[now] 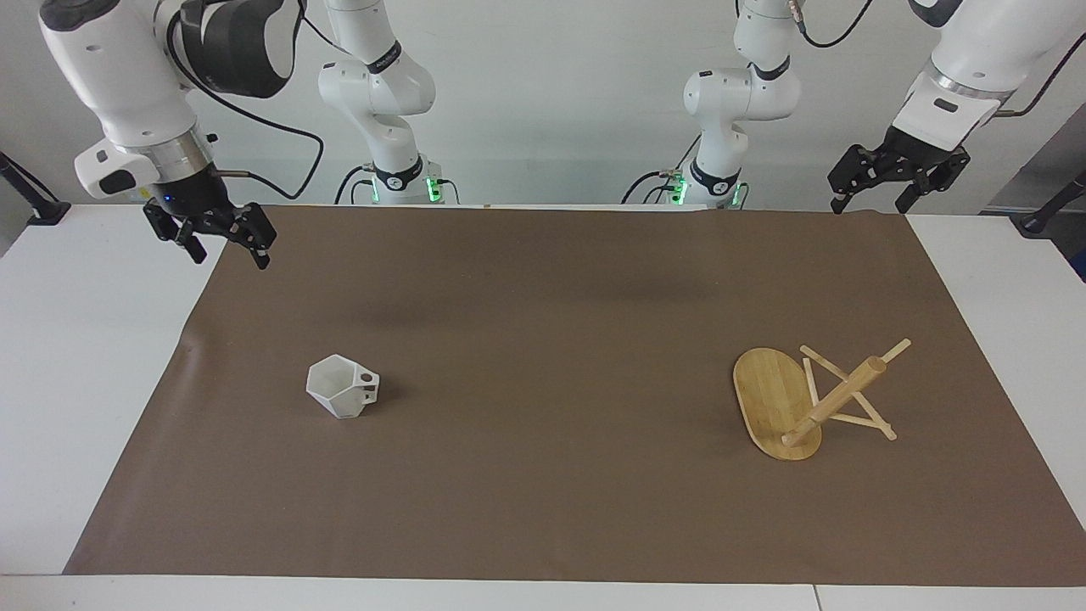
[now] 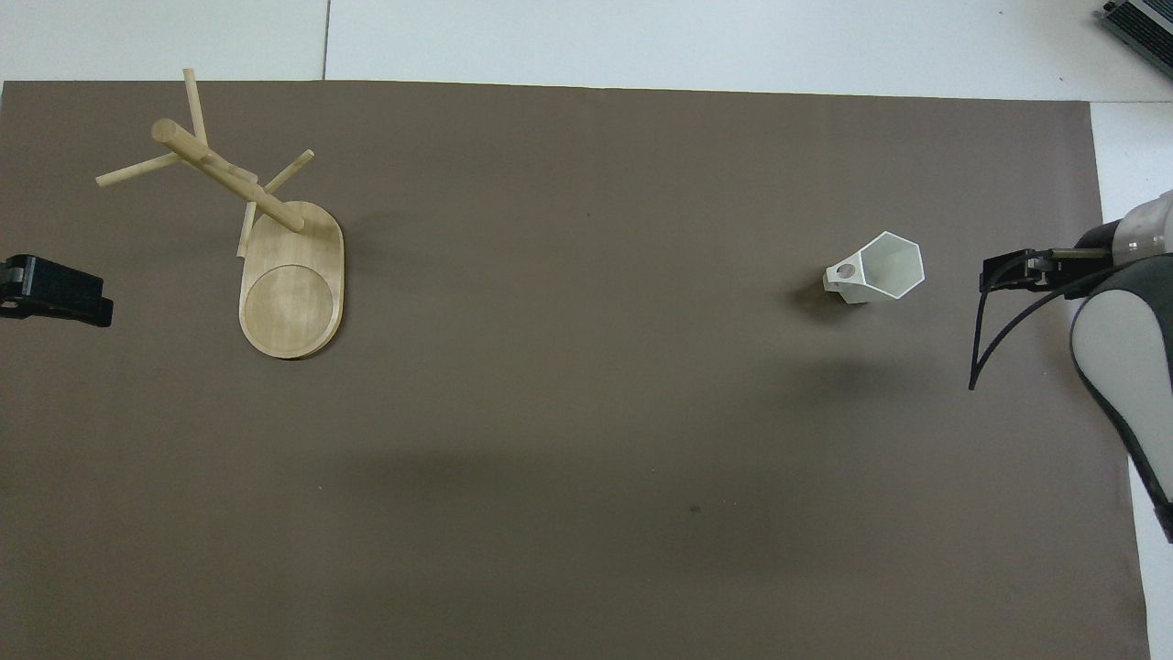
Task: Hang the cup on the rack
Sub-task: 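Reach the right gripper to the white cup and grasp it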
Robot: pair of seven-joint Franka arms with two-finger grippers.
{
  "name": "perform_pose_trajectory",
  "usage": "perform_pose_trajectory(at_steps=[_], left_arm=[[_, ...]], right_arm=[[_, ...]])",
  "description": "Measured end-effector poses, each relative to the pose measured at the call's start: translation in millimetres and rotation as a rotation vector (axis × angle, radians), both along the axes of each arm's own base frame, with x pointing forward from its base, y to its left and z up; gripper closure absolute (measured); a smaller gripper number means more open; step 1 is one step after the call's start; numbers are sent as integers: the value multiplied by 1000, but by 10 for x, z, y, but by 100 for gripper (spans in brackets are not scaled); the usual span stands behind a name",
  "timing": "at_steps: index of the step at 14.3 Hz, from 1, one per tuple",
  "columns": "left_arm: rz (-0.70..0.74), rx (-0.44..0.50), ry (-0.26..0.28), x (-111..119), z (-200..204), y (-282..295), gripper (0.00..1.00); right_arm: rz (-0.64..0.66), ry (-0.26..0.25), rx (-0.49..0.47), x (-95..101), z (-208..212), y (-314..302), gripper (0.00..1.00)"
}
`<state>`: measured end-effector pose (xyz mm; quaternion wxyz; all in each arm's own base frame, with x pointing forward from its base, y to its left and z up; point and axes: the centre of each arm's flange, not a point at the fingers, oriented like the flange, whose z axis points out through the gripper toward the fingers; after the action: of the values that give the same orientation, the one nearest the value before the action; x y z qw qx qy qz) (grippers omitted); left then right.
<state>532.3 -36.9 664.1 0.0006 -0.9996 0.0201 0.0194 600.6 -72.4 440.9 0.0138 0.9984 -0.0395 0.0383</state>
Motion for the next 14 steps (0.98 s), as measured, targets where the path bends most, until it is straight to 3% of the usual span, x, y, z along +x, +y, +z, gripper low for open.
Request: perform_pose_trajectory(at_steps=[9, 14], left_arm=[[-1, 0, 0, -3, 0, -3, 0], [0, 0, 1, -4, 0, -1, 0]], right_arm=[[10, -75, 4, 253, -520, 286, 0], [-2, -78, 5, 294, -729, 277, 0]])
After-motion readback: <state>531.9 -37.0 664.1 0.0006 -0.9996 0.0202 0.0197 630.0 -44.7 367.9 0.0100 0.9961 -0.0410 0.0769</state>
